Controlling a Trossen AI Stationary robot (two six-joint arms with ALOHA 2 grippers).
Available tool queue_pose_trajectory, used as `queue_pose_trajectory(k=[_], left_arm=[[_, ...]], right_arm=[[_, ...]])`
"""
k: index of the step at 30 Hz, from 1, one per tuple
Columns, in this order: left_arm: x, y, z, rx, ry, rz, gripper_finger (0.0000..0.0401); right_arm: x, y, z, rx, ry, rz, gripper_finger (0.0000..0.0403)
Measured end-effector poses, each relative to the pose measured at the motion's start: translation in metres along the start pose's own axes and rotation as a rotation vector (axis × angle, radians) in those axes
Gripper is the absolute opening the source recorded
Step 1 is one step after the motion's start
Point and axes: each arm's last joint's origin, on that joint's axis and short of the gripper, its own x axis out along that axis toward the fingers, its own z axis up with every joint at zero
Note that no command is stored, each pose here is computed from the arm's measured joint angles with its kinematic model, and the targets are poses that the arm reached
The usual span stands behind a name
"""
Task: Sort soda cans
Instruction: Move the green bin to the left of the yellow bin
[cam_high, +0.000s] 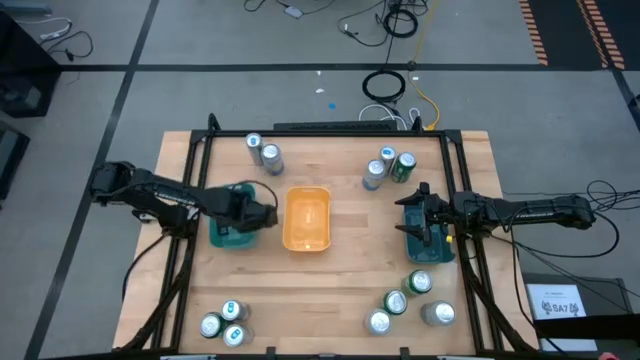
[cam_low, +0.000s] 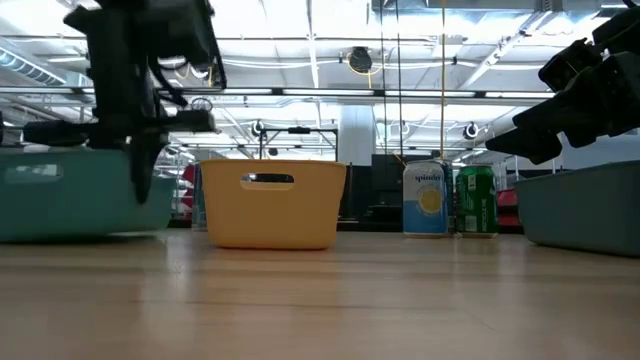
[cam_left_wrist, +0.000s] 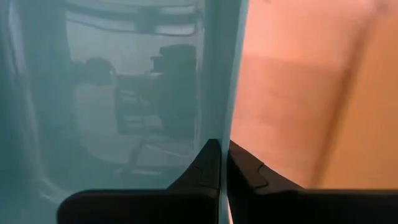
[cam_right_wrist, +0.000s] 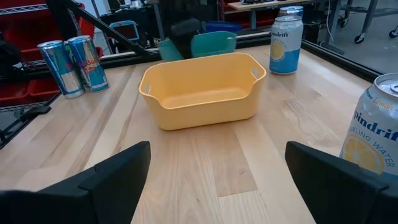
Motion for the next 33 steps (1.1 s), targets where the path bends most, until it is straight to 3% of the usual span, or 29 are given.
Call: queue_pose_trajectory(k=[4,12,17,24,33], left_arm=[[-0.008,-0.013,-0.021,0.036,-0.009,-0.045,0.0010],[0.004,-0.054,-0.044,0.098,-0.037,0.066,0.0009],[0.011,-0.065,-0.040,0.115,-0.047,0.125,0.0009],[0.013,-0.069,-0.029,0.111,-0.044,0.130,0.0010],[0.013,-0.069,-0.030,0.128,-0.041,0.123,0.0052]], right_arm=[[0.000,0.000,0.000,0.000,0.000,0.000,0.0365],[0.000,0.000,0.000,0.000,-0.001,0.000,0.0365],[0.000,0.000,0.000,0.000,-0.001,0.000,0.0365],[0.000,0.000,0.000,0.000,-0.001,0.000,0.0365],[0.000,0.000,0.000,0.000,0.000,0.000,0.0365]])
